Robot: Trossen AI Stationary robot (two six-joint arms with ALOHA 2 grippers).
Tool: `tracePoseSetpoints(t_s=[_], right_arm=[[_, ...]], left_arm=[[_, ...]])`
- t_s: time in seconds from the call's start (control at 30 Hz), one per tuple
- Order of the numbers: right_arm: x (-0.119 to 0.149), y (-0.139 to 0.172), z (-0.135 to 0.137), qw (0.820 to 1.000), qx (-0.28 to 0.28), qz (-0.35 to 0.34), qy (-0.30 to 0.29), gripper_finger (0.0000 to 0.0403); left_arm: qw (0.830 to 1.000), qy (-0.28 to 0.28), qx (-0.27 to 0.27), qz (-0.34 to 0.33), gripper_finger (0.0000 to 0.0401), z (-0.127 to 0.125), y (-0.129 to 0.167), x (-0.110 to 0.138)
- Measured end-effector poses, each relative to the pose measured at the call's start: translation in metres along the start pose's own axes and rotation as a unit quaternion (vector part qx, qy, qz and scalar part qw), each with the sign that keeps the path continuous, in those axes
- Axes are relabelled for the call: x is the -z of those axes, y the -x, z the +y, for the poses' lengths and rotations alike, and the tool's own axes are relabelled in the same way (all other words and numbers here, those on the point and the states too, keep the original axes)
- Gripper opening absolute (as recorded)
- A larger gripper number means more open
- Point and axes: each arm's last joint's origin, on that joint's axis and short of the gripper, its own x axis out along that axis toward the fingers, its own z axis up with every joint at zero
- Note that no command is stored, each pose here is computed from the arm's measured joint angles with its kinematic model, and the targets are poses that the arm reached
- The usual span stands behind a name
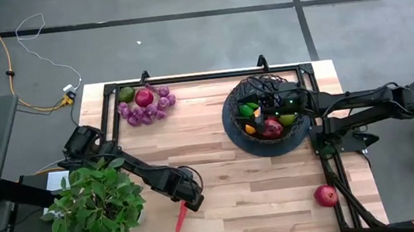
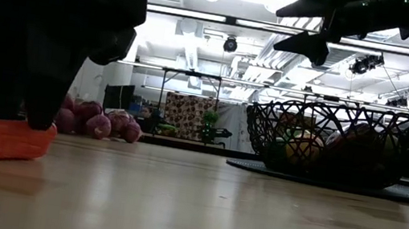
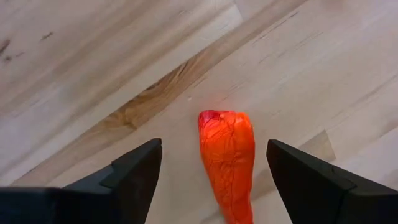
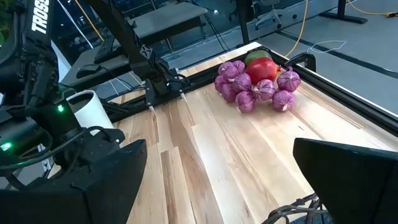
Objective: Build produce basket
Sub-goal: Put the orange chili pepper into the black wire basket
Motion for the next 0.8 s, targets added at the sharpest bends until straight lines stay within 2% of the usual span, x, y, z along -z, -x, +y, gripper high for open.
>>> tracePoseSetpoints(t_s=[0.43, 0.8], right_arm=[[0.001, 0.000, 0.000, 1.000, 0.001, 0.003, 0.000, 0.0385], [0.001, 0.000, 0.000, 1.000, 0.001, 0.005, 0.000, 0.0385]], left_arm=[[1.000, -0.003, -0.018, 0.019, 0.0198, 0.000, -0.016, 0.000], [0.999, -0.031, -0.025, 0.028, 0.0084, 0.003, -0.014, -0.002]])
